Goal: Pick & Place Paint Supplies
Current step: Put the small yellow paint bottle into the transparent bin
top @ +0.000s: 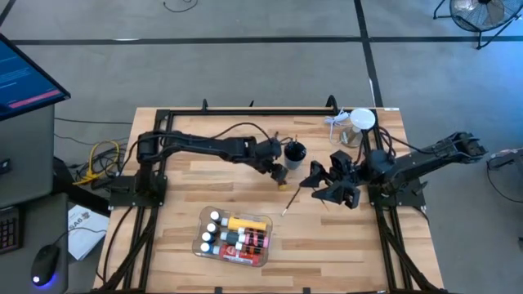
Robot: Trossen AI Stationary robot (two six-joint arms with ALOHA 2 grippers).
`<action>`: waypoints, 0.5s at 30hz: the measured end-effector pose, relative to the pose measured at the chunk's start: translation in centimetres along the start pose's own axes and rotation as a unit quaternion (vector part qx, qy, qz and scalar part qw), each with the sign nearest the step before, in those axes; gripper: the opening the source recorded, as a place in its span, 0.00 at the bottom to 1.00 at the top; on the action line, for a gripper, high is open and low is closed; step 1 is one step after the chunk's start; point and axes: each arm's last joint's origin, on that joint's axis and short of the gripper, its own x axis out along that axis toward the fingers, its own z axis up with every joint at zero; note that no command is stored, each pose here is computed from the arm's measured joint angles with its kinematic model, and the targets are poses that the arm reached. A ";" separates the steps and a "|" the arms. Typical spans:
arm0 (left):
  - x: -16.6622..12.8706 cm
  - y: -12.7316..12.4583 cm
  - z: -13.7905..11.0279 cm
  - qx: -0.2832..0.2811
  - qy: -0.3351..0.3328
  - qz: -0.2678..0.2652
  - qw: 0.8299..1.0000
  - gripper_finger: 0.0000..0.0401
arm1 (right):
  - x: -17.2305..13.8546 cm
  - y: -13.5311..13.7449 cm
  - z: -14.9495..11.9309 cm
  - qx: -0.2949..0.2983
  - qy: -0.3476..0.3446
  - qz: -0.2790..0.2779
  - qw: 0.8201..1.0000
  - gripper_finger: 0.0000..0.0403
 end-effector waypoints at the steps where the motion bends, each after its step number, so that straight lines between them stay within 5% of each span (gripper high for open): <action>1: -0.1 -0.7 -0.2 0.032 -0.006 -0.018 0.999 0.48 | 0.0 0.0 0.0 -0.001 0.000 0.000 1.000 0.63; 7: -0.6 -3.1 -2.3 0.150 -0.027 -0.025 0.988 0.40 | 0.0 -0.2 0.2 0.001 -0.003 -0.004 1.000 0.63; 15: 1.3 -2.0 -1.9 0.155 -0.044 0.021 0.987 0.06 | 0.0 -0.4 0.1 0.006 0.003 -0.011 1.000 0.63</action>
